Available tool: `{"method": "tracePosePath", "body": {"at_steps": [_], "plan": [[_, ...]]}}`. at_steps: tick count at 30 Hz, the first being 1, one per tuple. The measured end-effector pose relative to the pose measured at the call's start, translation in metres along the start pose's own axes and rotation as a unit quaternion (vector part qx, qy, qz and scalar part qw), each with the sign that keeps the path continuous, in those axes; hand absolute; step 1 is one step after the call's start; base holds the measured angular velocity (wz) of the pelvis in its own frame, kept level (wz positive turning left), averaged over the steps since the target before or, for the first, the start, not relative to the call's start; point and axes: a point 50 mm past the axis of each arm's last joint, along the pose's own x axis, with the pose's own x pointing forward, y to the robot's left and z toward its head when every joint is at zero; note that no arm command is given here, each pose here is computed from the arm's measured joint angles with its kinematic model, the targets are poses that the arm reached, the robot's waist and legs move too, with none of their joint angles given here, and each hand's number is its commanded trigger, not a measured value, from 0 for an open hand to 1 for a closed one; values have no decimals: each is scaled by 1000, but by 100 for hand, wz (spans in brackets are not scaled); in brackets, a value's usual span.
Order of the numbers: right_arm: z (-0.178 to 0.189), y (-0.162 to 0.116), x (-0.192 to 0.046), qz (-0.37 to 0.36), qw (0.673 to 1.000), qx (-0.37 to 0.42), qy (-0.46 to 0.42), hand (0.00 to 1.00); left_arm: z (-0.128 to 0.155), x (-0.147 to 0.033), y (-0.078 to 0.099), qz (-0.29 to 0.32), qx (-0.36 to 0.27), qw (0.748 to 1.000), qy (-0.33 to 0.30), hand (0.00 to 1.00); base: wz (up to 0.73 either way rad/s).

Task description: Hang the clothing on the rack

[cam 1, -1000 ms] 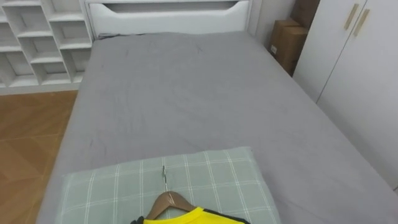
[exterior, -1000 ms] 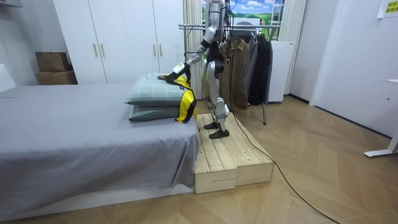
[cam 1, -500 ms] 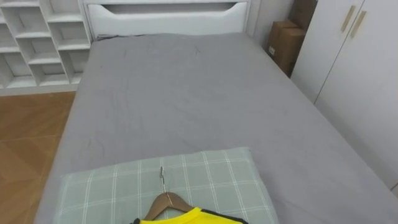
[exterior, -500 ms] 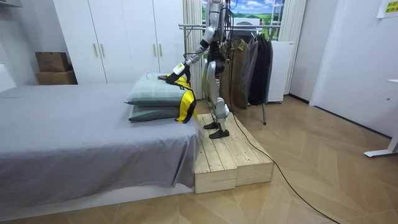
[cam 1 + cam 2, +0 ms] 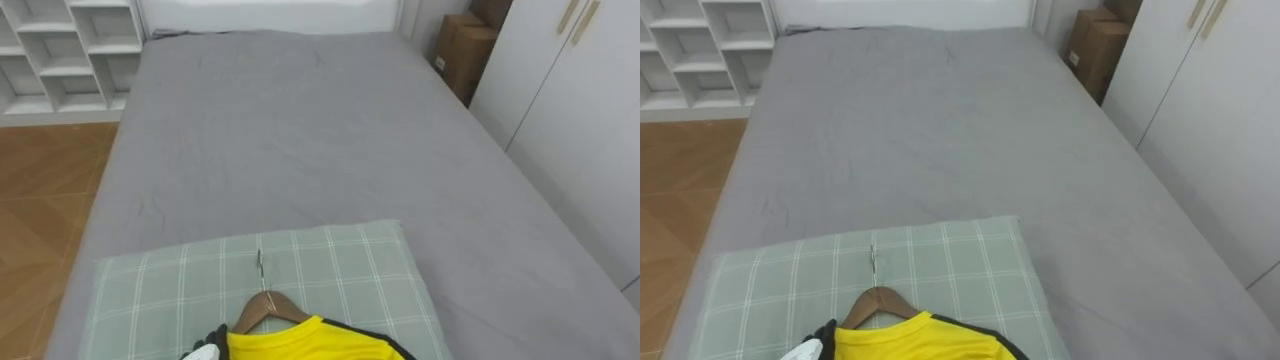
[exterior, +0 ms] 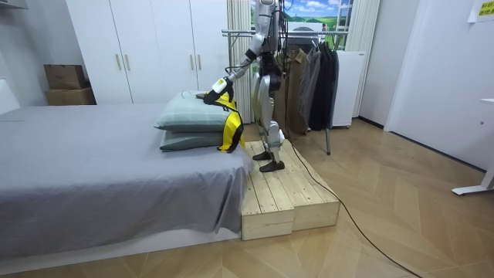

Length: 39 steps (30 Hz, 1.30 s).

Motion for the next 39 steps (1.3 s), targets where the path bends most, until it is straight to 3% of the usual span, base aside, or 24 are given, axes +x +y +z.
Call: {"method": "tracePosePath", "body": {"at_steps": [2,3,4,6,7,10,11,18,39], "plan": [[3,-1,0,-3,1000,5,-3,0,1,1,2,3,-1,1000,0,0,2],[4,-2,0,-5,1000,7,-7,0,1,2,3,3,-1,1000,0,8,0],[5,-2,0,-6,1000,9,-9,0,2,2,4,3,0,1000,-1,29,0],[8,-3,0,-7,1000,18,-18,0,4,4,6,5,0,1000,-4,56,0],[9,-4,0,-7,1000,22,-19,0,5,4,7,6,0,1000,-5,58,0],[12,-4,0,-6,999,37,-31,0,9,7,13,16,1,1000,-10,85,1],[14,-5,0,-6,998,43,-35,0,11,9,17,27,2,1000,-12,100,0],[10,-6,0,-16,997,68,-37,0,12,15,32,51,12,999,-15,100,0],[6,-4,0,-19,997,71,-37,0,8,14,28,40,14,999,-8,100,-1]]}}
